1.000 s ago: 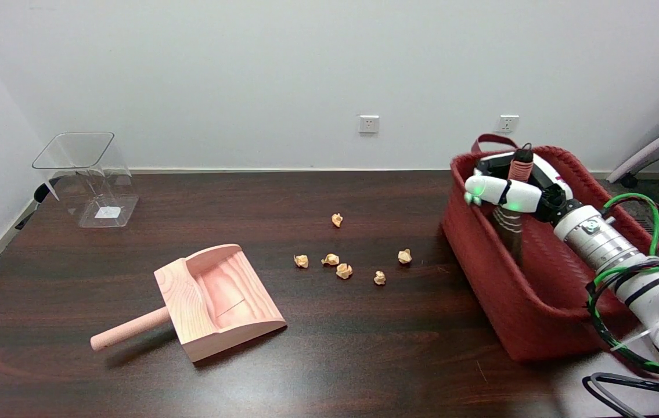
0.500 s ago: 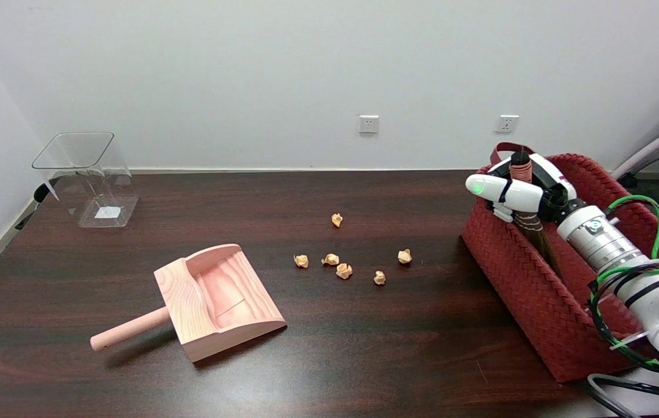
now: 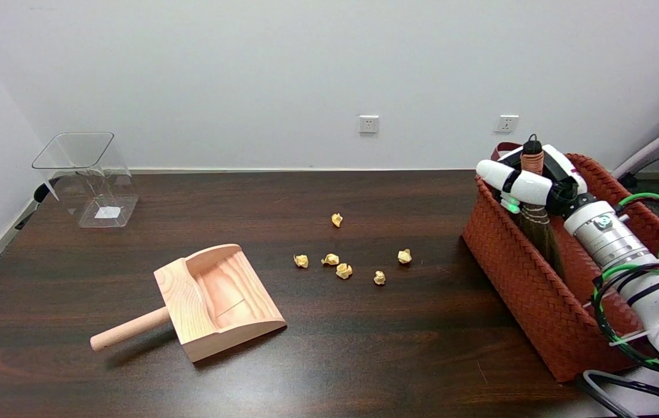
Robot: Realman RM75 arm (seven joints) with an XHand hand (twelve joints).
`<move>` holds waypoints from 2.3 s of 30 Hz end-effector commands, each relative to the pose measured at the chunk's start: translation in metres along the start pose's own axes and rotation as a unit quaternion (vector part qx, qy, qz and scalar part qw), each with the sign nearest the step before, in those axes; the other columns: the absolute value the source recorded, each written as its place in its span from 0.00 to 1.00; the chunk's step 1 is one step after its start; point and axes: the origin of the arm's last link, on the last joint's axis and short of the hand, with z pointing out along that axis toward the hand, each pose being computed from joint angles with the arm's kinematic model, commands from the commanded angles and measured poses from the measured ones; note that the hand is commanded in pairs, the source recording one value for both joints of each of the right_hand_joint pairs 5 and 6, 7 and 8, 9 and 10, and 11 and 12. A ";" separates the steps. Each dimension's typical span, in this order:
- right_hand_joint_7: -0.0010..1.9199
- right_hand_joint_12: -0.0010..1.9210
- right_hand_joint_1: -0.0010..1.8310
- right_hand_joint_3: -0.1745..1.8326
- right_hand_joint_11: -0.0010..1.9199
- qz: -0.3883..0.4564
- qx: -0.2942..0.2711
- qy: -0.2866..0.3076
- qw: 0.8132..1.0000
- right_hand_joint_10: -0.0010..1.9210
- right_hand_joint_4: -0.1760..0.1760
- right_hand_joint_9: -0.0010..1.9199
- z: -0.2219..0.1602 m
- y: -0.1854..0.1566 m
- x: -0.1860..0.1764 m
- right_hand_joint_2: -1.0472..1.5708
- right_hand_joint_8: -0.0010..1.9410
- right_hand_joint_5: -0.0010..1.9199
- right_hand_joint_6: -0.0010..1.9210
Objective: Pick up the broom.
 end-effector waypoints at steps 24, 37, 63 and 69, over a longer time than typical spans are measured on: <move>1.00 1.00 0.46 0.42 1.00 -0.048 0.098 0.088 0.990 1.00 0.50 1.00 0.015 -0.083 0.041 1.00 0.99 1.00 1.00; 1.00 1.00 0.45 0.42 1.00 -0.050 0.225 0.084 0.969 1.00 0.50 1.00 0.008 -0.189 0.016 1.00 0.99 1.00 1.00; 1.00 1.00 0.48 0.48 1.00 0.032 0.208 0.038 0.977 1.00 0.50 1.00 0.100 -0.193 -0.034 1.00 0.99 1.00 1.00; 1.00 1.00 0.48 0.49 1.00 0.075 0.281 -0.033 0.956 1.00 0.50 1.00 0.084 -0.246 -0.088 1.00 0.99 1.00 1.00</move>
